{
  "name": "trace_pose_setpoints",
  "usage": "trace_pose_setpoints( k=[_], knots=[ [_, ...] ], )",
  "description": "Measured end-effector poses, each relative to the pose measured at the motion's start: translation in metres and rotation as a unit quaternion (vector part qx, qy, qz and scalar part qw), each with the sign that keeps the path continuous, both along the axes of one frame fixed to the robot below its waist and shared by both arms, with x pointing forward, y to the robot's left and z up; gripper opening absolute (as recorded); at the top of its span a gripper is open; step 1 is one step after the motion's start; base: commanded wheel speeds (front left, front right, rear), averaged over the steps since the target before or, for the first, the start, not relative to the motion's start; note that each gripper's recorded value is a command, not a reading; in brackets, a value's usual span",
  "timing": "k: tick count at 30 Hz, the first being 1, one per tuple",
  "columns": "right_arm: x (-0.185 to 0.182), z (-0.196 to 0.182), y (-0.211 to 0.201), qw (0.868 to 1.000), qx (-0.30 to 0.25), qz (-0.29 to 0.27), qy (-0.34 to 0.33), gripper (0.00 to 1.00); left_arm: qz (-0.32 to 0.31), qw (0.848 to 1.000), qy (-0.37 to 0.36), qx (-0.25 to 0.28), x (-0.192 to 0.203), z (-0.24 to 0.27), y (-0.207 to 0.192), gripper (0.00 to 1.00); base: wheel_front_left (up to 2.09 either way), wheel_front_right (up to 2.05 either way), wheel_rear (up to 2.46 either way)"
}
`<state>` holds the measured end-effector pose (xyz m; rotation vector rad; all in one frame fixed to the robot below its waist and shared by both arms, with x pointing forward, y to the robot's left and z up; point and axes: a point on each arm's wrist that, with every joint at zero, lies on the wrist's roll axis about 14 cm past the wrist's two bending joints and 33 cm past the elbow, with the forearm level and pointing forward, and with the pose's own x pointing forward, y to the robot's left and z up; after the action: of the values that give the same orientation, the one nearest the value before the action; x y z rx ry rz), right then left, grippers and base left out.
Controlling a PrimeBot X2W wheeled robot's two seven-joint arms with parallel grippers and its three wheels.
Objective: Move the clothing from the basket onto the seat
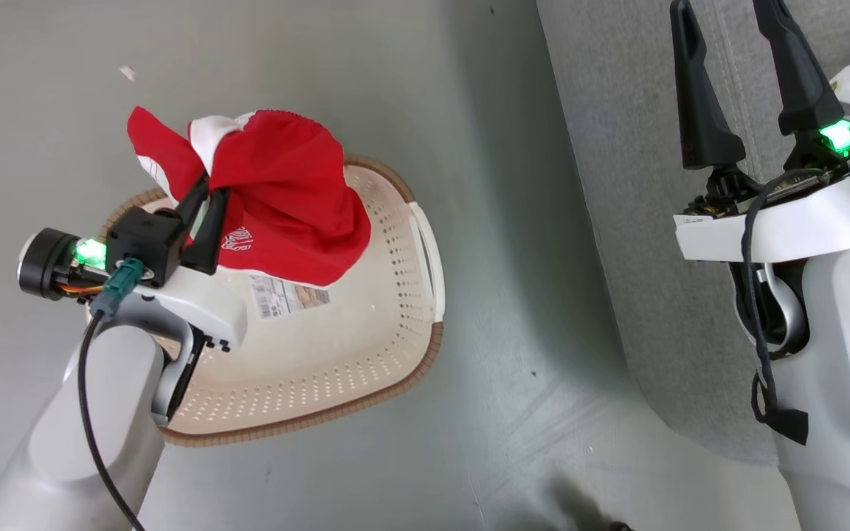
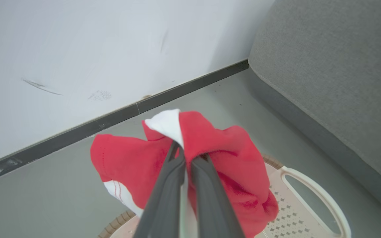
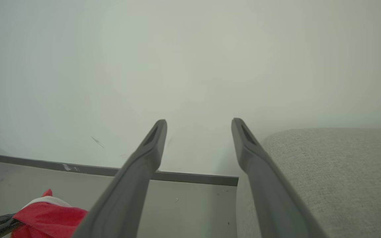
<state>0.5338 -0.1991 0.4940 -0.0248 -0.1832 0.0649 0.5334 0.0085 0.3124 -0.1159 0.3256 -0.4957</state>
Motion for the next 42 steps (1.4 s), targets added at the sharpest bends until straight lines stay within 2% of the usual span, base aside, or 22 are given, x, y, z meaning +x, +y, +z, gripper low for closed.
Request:
trace_pose_setpoints(
  k=[8,20,42],
  knots=[
    [-0.013,0.012,0.003,1.0,0.003,-0.001,-0.003,1.0,0.027,0.998,-0.059,-0.021,0.014,0.06,0.018,0.0,0.0,0.0,0.0],
    [-0.041,0.028,0.016,1.0,0.007,0.012,-0.002,1.0,0.028,0.99,-0.134,-0.034,0.002,0.141,0.034,0.0,0.0,0.0,0.0],
    [-0.103,0.048,0.066,0.996,-0.003,0.094,-0.001,1.0,-0.031,0.977,-0.205,-0.054,-0.055,0.247,0.015,0.0,0.0,0.0,0.0]
  ],
)
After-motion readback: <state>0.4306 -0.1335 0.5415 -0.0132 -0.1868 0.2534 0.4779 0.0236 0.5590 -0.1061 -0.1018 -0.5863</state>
